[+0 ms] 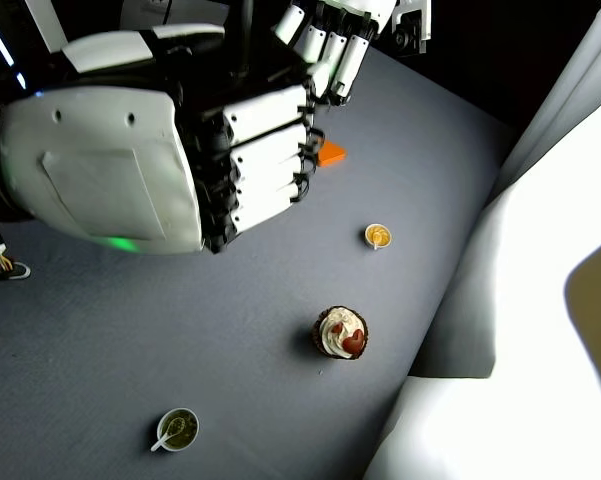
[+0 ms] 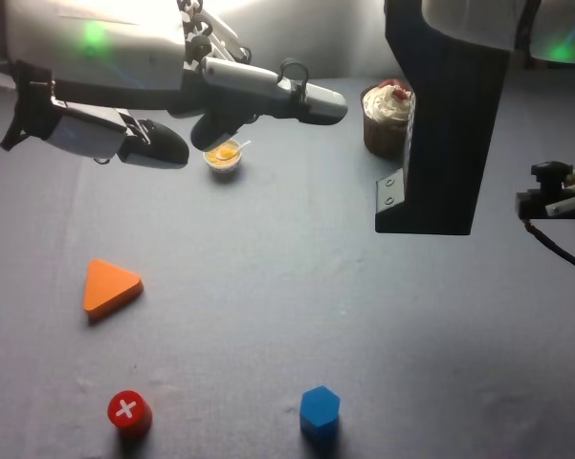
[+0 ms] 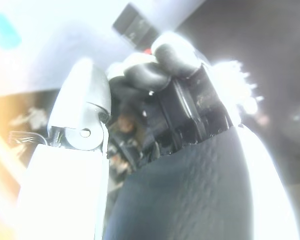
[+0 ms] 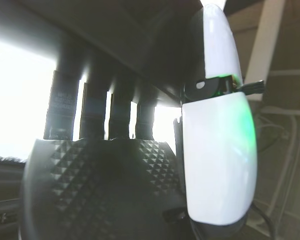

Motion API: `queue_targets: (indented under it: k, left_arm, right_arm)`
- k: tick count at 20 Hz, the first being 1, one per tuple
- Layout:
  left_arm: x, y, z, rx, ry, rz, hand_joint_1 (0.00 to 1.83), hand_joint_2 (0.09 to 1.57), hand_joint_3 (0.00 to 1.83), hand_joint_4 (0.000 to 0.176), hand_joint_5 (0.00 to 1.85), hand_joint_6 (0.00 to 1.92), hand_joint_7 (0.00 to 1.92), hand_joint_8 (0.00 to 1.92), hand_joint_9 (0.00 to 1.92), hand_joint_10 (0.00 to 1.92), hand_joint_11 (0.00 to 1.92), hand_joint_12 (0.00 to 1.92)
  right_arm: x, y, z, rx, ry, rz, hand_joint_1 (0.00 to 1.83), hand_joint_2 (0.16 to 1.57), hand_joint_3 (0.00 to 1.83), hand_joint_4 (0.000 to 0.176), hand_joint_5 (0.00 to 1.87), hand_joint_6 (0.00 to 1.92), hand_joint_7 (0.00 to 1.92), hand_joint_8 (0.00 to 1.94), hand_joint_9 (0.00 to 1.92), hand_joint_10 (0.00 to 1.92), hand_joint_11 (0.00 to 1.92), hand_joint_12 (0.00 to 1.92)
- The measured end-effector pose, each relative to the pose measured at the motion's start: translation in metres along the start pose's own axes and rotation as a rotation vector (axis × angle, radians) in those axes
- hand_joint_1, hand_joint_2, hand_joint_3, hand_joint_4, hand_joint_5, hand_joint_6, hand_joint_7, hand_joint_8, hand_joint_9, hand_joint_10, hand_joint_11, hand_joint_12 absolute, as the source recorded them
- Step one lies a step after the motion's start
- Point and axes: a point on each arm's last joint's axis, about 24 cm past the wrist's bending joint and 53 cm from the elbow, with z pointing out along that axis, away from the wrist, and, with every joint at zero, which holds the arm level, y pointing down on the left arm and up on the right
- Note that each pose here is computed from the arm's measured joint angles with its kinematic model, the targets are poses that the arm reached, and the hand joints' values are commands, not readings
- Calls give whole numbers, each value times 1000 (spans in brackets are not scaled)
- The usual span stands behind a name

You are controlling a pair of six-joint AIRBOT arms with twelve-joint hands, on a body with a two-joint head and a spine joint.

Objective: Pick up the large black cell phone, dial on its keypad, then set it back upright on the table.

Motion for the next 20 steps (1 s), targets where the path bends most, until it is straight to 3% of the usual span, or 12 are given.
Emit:
queue_targets:
  k: [3,8,10,14,18,20]
  left_arm:
    - [-1,5,3,-26,-10,0,1314,1251,3,128,0,0,697,1505,742,1921,559,1921]
    - [0,9,7,-50,-19,7,1317,1250,1,131,0,0,702,1504,735,1921,723,1921]
    - [-1,8,10,-53,-24,10,1315,1253,2,135,0,0,697,1511,732,1921,699,1921]
    - [1,-2,23,-34,-22,12,1313,1256,2,120,0,0,692,1516,711,1921,688,1921]
    - [2,-6,33,-32,-22,20,1304,1267,6,145,0,0,669,1539,657,1921,500,1921]
    - [3,-8,38,-29,-20,22,1302,1271,6,137,0,0,664,1548,658,1921,505,1921]
  right_arm:
    - [1,0,0,1,5,-8,1369,1147,0,0,960,862,859,1204,833,1402,772,1450]
    - [1,0,0,1,11,-21,1367,1147,0,0,970,868,857,1190,826,1403,780,1387]
    - [1,0,0,1,11,-22,1365,1154,0,0,931,905,865,1200,815,1421,755,1415]
    - [2,1,1,0,15,-26,1363,1160,0,0,925,920,841,1230,811,1427,742,1442]
    - [3,3,1,-5,16,-24,1363,1163,0,0,921,922,832,1234,808,1443,759,1444]
    - [5,1,2,-4,19,-21,1365,1159,0,0,930,898,841,1222,818,1433,768,1425]
